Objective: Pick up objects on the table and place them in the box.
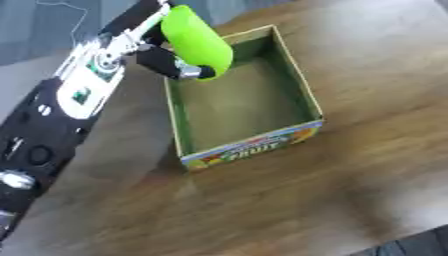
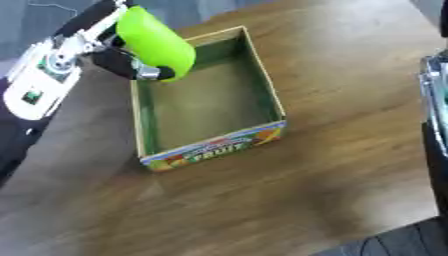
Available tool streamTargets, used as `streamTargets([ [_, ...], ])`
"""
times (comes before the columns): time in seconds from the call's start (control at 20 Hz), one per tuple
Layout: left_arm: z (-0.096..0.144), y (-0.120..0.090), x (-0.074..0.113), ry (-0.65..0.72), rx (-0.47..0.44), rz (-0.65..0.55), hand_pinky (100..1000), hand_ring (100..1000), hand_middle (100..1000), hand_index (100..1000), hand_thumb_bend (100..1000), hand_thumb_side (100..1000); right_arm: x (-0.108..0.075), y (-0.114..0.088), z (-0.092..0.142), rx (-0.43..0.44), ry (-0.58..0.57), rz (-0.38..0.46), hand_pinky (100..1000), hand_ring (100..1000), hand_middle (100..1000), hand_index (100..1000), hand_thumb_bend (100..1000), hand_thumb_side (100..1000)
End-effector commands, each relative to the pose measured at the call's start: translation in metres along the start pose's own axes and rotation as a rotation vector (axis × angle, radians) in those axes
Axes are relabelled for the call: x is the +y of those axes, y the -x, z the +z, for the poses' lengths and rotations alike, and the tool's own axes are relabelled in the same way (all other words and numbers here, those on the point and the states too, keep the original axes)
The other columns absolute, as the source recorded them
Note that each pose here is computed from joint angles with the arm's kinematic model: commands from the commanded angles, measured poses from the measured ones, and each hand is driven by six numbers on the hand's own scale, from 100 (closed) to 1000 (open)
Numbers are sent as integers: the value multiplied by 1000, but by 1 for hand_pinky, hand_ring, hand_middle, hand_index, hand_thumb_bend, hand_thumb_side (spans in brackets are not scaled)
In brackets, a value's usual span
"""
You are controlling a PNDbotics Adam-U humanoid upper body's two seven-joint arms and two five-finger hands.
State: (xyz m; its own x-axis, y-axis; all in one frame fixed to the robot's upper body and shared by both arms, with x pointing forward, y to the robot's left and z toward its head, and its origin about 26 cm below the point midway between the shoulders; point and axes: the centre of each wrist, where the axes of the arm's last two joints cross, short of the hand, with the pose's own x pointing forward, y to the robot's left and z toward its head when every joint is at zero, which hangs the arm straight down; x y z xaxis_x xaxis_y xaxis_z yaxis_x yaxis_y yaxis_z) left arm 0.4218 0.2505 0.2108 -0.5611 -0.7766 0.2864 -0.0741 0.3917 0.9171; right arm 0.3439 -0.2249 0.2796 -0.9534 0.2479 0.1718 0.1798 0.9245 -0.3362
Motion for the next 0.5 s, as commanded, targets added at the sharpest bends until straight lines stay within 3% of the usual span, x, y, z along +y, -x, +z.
streamTargets([
  [0.05, -5, -3, 9, -19, -20, -35, 100, 218, 242, 291, 349, 482, -1, -5, -9, -36, 2, -3, 100, 528, 592, 660, 100, 923],
  [0.1, -6, -3, 8, -16, -22, -38, 100, 261, 286, 337, 397, 512, -1, -5, -10, -37, 2, -3, 100, 528, 592, 660, 100, 923],
  [0.15, -6, -3, 8, -13, -24, -40, 100, 333, 354, 411, 504, 579, -1, -5, -10, -37, 2, -3, 100, 528, 592, 660, 100, 924],
  [0.2, -6, -2, 8, -10, -26, -42, 100, 343, 365, 422, 448, 542, -1, -5, -10, -38, 3, -3, 100, 528, 592, 660, 100, 925],
  [0.25, -6, -2, 7, -3, -29, -44, 183, 444, 468, 538, 650, 698, -1, -5, -10, -38, 3, -3, 100, 528, 592, 660, 100, 923],
  [0.3, -6, -1, 7, 5, -30, -47, 254, 500, 530, 612, 739, 766, -1, -5, -10, -38, 2, -4, 100, 528, 592, 660, 100, 923],
  [0.35, -6, 0, 7, 22, -32, -54, 310, 546, 586, 663, 814, 812, -1, -5, -10, -37, 2, -4, 100, 528, 592, 660, 100, 923],
  [0.4, -6, 0, 7, 40, -35, -61, 296, 533, 571, 651, 797, 803, -1, -5, -10, -37, 2, -4, 100, 528, 592, 660, 100, 923],
  [0.45, -6, 0, 7, 55, -40, -70, 523, 746, 773, 841, 1000, 846, -1, -5, -10, -37, 2, -5, 100, 528, 592, 660, 100, 923],
  [0.5, -6, 0, 8, 69, -46, -74, 581, 787, 807, 873, 1000, 854, -1, -5, -10, -38, 2, -5, 100, 528, 592, 660, 100, 923],
])
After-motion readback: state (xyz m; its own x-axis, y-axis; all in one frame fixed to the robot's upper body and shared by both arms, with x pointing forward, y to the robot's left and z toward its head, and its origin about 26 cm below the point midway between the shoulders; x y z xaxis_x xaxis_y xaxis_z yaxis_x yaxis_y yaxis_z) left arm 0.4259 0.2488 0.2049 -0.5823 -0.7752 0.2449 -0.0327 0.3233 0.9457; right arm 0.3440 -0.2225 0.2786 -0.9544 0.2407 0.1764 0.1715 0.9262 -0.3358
